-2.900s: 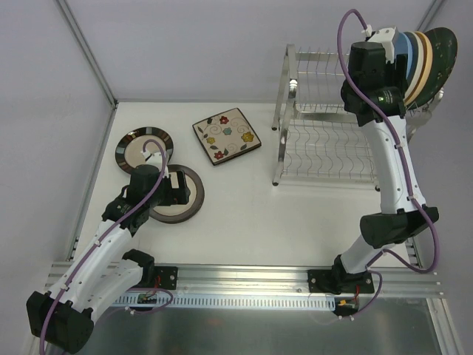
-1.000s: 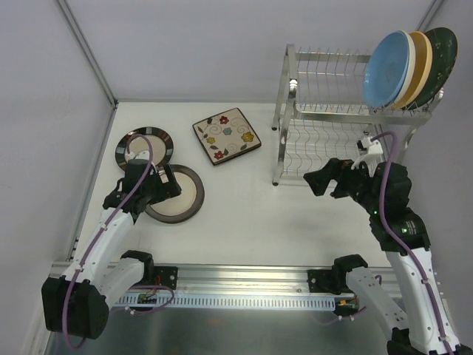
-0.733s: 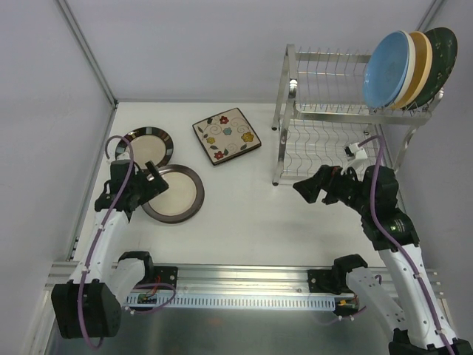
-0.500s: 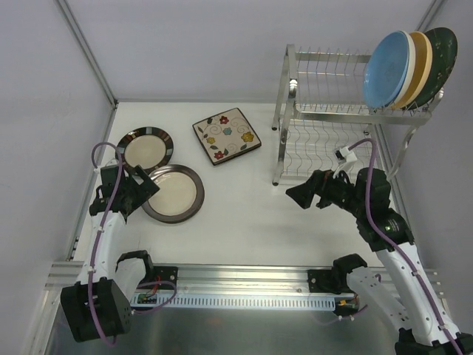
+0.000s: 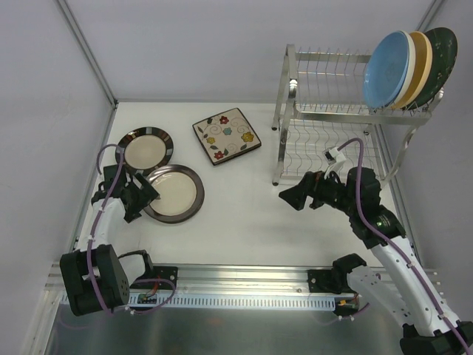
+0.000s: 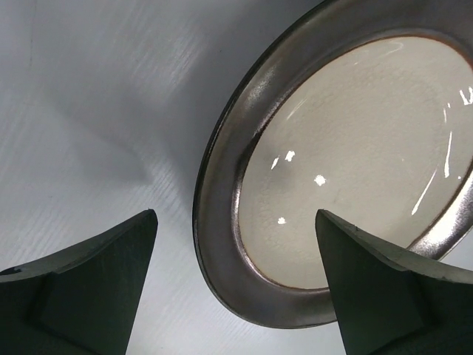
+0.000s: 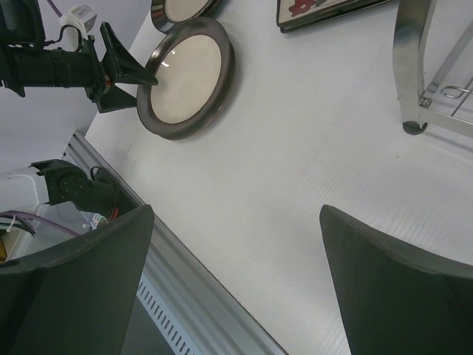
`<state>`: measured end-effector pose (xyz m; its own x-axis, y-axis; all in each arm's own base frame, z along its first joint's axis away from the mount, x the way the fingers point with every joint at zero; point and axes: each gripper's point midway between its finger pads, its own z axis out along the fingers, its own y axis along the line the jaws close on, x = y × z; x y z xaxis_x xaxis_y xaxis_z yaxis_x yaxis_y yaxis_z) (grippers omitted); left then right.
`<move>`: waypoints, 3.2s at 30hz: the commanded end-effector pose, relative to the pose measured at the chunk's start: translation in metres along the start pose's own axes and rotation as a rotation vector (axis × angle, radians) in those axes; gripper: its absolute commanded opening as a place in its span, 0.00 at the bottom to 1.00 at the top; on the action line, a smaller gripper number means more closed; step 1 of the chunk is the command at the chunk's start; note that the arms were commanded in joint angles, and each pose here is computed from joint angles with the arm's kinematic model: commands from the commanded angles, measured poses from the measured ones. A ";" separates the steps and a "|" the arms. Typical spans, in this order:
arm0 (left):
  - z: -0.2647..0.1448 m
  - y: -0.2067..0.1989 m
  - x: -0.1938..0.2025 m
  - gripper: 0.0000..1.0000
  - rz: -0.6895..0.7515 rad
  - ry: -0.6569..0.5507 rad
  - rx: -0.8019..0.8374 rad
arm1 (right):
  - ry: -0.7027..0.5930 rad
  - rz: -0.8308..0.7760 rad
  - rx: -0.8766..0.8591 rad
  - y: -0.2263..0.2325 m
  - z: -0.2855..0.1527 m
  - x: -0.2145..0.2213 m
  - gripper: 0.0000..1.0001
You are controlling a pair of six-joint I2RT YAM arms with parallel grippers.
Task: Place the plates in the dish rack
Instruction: Grab a plate with the left arm
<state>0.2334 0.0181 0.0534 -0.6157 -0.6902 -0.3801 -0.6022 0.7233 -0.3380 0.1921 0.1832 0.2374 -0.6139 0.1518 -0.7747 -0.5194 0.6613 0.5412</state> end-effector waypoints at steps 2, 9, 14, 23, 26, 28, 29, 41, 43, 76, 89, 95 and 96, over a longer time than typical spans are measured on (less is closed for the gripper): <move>0.000 -0.010 -0.008 0.89 0.038 0.025 0.034 | -0.043 -0.029 -0.046 0.010 -0.001 -0.009 1.00; 0.008 -0.026 0.004 0.87 0.055 0.103 0.137 | -0.041 -0.028 -0.041 0.008 0.001 -0.006 1.00; 0.011 -0.039 0.014 0.80 0.073 0.148 0.199 | -0.035 -0.029 -0.036 0.007 0.004 -0.007 1.00; 0.017 -0.084 0.056 0.75 0.182 0.234 0.244 | -0.028 -0.037 -0.028 0.008 0.006 -0.012 1.00; 0.016 -0.101 0.067 0.74 0.202 0.243 0.267 | -0.023 -0.037 -0.024 0.008 0.007 -0.011 0.99; 0.013 -0.113 0.072 0.74 0.205 0.242 0.295 | -0.019 -0.037 -0.021 0.007 0.008 -0.010 1.00; 0.011 -0.118 0.072 0.74 0.209 0.237 0.309 | -0.015 -0.031 -0.020 0.007 0.008 -0.009 0.99; -0.007 -0.134 0.090 0.87 0.176 0.173 0.390 | -0.004 -0.028 -0.023 0.013 0.016 -0.015 1.00; -0.009 -0.125 0.090 0.90 0.142 0.139 0.379 | 0.002 -0.030 -0.028 0.015 0.019 -0.014 0.99; -0.008 -0.097 0.018 0.54 -0.139 -0.147 0.428 | 0.073 -0.055 -0.088 0.045 0.032 0.025 0.99; 0.002 -0.101 0.024 0.44 -0.139 -0.105 0.443 | 0.088 -0.062 -0.085 0.047 0.035 0.026 0.99; 0.011 -0.099 0.030 0.42 -0.149 -0.083 0.435 | 0.102 -0.064 -0.079 0.046 0.036 0.030 1.00; 0.012 -0.100 0.030 0.42 -0.151 -0.082 0.441 | 0.102 -0.063 -0.078 0.046 0.036 0.030 1.00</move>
<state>0.2708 -0.0712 0.0576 -0.4984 -0.7906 -0.3557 -0.4388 0.5839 -0.6830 0.1671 0.2399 0.2127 -0.6638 0.0050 -0.7479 -0.5831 0.6228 0.5216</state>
